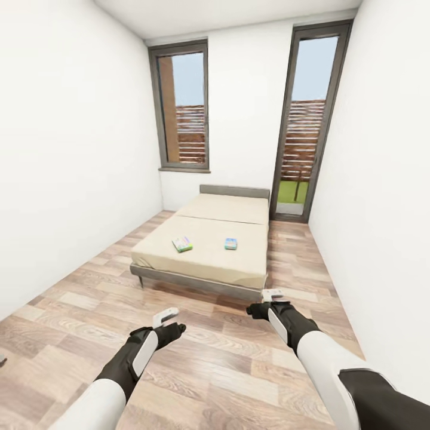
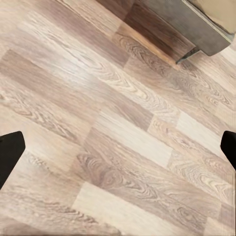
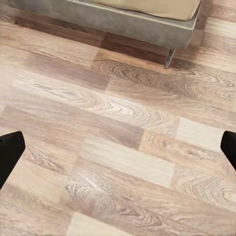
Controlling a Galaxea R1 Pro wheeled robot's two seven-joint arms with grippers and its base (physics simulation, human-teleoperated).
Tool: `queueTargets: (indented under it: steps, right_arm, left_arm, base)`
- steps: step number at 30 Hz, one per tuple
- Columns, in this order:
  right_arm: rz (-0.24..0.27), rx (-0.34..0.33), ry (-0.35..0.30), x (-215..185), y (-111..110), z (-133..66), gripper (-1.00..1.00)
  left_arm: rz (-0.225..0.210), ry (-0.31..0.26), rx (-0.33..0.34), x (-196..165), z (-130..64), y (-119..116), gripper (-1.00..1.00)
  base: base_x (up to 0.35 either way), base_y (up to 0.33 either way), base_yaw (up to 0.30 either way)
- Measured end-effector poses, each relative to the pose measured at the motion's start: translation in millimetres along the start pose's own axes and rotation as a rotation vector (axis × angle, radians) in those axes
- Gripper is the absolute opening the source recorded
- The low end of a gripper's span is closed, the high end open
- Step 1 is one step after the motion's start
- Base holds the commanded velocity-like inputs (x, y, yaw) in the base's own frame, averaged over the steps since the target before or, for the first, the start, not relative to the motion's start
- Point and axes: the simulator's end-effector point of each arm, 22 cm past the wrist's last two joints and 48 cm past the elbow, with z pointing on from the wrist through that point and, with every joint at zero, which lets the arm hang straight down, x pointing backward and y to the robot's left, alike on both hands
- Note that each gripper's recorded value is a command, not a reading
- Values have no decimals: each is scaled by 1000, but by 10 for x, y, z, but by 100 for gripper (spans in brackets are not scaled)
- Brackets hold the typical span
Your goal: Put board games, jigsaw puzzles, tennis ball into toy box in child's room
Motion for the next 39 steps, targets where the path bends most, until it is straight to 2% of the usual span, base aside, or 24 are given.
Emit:
queueTargets:
  steps: [7, 9, 12, 16, 39]
  right_arm:
    - [1, 2, -15, -53, -28, -11, 100]
    - [15, -11, -10, -88, -8, -17, 100]
    - [8, -37, 8, -47, 112, -17, 100]
    - [8, -56, 10, -42, 155, -19, 100]
    - [8, -57, 10, -42, 155, -19, 100]
  left_arm:
    - [-54, 5, 20, 31, -4, -9, 100]
    - [-71, 11, 7, 49, -15, 105, 100]
    - [-98, 19, 3, 147, -6, 179, 100]
    - [-103, 37, -4, 286, 2, 235, 100]
    - [-103, 37, -4, 286, 2, 235, 100]
  base:
    - [28, 0, 46]
    - [0, 0, 0]
    - [0, 0, 0]
    - [0, 0, 0]
    - [0, 0, 0]
